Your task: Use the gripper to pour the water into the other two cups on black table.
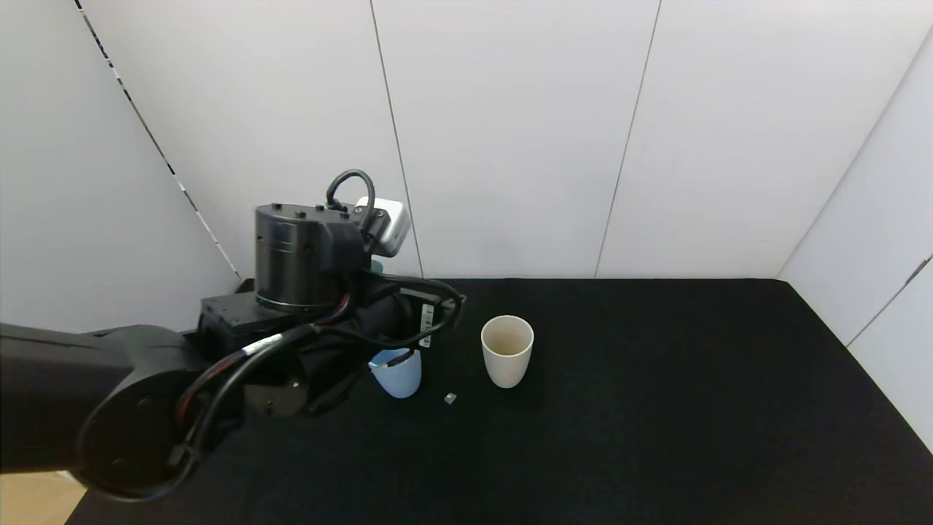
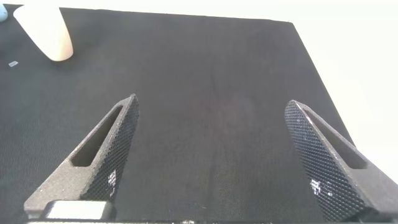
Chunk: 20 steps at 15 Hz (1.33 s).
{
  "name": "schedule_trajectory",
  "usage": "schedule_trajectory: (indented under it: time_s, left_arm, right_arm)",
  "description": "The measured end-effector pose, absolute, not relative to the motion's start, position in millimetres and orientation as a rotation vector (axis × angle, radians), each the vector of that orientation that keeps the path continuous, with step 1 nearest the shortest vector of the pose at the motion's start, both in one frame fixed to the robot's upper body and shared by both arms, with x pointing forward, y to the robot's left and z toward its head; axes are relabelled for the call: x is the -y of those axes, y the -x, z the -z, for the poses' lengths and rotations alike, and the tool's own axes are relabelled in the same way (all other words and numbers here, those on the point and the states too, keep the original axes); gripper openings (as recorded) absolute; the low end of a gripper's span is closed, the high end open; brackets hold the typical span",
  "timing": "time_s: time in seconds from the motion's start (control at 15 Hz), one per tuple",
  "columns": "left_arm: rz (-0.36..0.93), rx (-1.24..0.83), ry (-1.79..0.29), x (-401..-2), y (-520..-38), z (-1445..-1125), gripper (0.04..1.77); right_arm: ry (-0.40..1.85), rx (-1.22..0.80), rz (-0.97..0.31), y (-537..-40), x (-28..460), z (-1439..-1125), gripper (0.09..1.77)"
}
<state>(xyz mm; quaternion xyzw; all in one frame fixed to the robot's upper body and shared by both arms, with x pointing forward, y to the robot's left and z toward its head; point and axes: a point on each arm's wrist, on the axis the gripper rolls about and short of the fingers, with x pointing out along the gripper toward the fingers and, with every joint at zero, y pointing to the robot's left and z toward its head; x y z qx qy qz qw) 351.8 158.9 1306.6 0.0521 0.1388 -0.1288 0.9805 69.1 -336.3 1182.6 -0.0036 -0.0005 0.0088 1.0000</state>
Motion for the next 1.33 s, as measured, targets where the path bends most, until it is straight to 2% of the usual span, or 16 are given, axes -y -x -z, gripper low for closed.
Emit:
schedule_trajectory:
  time_s: [0.6,0.93,1.33]
  left_arm:
    - [0.151,-0.290,-0.129,-229,-257,-1306,1.72]
    - [0.146,-0.295,-0.128,-267,-205,-1314,1.72]
    - [0.171,-0.263,-0.070,-302,-166,-1317,1.72]
  right_arm:
    - [0.007,0.002,-0.018,-69,336,-1183,1.71]
    - [0.007,0.001,-0.017,-69,336,-1183,1.71]
    - [0.007,0.001,-0.018,-69,336,-1183,1.71]
